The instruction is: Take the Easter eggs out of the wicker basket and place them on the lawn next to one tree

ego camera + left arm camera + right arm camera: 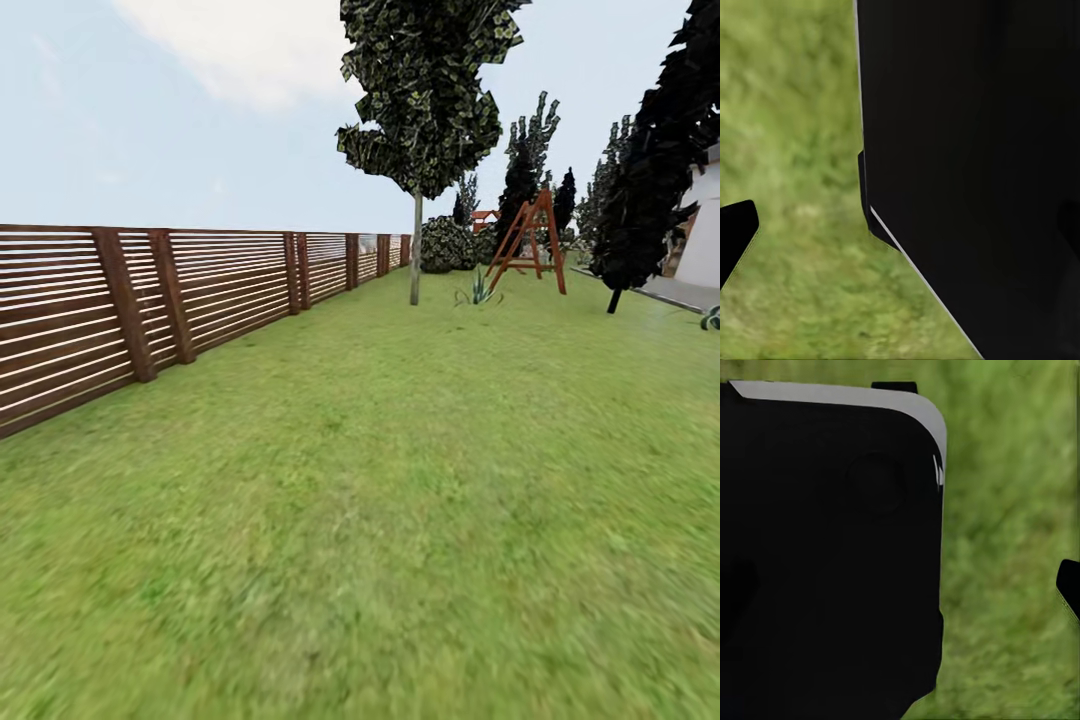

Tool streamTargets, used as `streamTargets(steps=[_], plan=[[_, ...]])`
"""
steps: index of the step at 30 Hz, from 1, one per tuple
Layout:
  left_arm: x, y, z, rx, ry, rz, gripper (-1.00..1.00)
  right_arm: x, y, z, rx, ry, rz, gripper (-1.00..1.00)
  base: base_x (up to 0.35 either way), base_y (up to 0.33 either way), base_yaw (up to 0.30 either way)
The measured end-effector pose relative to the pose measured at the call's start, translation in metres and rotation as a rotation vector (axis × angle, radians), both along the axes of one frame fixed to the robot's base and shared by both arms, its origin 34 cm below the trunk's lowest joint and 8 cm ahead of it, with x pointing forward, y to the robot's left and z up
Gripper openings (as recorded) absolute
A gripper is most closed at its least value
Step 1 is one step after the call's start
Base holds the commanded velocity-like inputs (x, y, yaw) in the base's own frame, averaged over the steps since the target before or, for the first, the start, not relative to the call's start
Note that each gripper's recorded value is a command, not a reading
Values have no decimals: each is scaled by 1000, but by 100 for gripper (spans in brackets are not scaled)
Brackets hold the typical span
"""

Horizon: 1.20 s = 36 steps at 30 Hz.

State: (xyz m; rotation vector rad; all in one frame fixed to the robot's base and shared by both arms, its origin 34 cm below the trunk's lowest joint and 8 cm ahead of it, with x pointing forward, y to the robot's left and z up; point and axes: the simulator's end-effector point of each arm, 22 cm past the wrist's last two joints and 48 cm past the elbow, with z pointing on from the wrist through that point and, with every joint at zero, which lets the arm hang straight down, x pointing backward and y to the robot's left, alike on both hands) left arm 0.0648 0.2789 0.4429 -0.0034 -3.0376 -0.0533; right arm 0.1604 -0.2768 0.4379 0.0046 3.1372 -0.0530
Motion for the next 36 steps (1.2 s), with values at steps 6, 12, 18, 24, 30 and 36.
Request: streamTargets(steps=[6, 12, 18, 24, 30, 36], plan=[[0, 0, 0, 0, 0, 0, 100, -12, 2, 0, 5, 23, 3, 100, 333, 0, 5], [0, 0, 0, 0, 0, 0, 100, -16, 3, 0, 8, 30, 6, 100, 333, 0, 0], [0, 0, 0, 0, 0, 0, 100, -19, 2, 0, 8, 42, 7, 100, 333, 0, 0], [-3, 0, 1, 0, 8, 0, 100, -23, 2, 0, 7, 51, 7, 100, 333, 0, 0], [-6, 0, 1, 0, 15, 0, 100, -24, 2, 0, 4, 52, 4, 100, 333, 0, 0], [-6, 0, 1, 0, 17, 0, 100, -25, 2, 0, 4, 57, 5, 100, 333, 0, 0]])
